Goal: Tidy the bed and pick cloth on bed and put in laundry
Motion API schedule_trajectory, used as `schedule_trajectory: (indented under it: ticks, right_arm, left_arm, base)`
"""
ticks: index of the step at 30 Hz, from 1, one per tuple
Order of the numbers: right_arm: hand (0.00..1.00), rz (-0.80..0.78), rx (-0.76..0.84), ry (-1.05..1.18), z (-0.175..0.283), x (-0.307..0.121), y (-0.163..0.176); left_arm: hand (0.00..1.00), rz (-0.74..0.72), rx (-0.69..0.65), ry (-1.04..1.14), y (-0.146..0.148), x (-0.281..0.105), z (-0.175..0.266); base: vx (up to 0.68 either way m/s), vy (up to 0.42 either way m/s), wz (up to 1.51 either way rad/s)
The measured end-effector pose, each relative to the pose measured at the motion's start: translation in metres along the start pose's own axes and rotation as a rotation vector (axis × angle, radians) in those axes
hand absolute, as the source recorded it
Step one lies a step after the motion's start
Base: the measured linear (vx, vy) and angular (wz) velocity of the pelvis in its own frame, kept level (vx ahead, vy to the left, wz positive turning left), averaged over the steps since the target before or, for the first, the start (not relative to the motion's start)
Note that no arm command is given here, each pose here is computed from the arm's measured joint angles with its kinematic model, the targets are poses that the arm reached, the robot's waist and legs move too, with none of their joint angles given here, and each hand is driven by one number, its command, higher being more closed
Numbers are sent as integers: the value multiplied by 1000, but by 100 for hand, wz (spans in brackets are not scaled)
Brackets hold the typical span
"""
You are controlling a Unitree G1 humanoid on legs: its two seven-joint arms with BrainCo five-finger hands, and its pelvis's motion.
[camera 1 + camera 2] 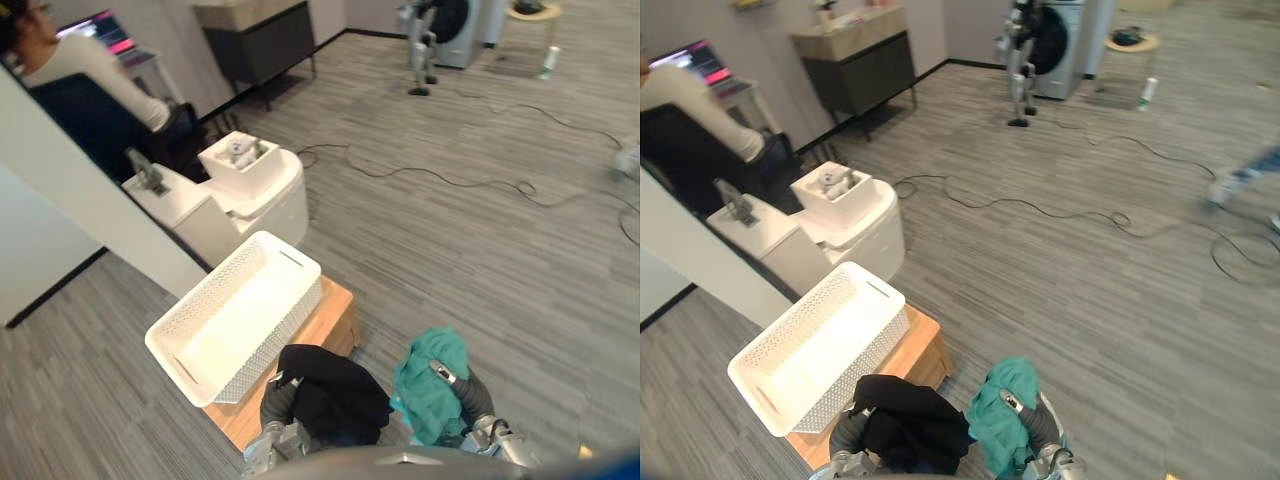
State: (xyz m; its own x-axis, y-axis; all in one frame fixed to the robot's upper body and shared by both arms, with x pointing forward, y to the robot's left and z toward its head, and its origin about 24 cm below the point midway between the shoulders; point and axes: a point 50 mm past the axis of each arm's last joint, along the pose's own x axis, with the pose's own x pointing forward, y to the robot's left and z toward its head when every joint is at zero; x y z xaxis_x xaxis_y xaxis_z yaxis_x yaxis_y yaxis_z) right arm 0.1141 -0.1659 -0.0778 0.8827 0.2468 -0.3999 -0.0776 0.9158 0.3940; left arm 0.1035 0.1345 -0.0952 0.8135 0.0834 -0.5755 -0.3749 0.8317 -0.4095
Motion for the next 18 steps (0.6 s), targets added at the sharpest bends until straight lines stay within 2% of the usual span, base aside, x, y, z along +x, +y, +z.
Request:
schedule_trajectory:
  ticks: [3,6,8,15,18]
  right_arm:
    - [100,84,-10,-45,10,16,19]
    - [100,98,-40,-57,16,19,20]
    - [100,137,-50,-62,16,25,33]
    - [100,52,-24,-164,27,15,38]
    - [100,-33,-34,-259,43,10,26]
  left_arm:
    - [100,63,-2,0,12,-2,3]
    - [100,70,7,2,12,-4,3]
    - [100,72,23,-44,16,1,17]
    - [100,89,39,-63,29,3,26]
    - [100,69,28,-10,23,0,15]
  base:
    - [312,20,53]
    - [164,155,129]
    - [272,-88,160]
    - [178,-295,169]
    - [122,-287,111]
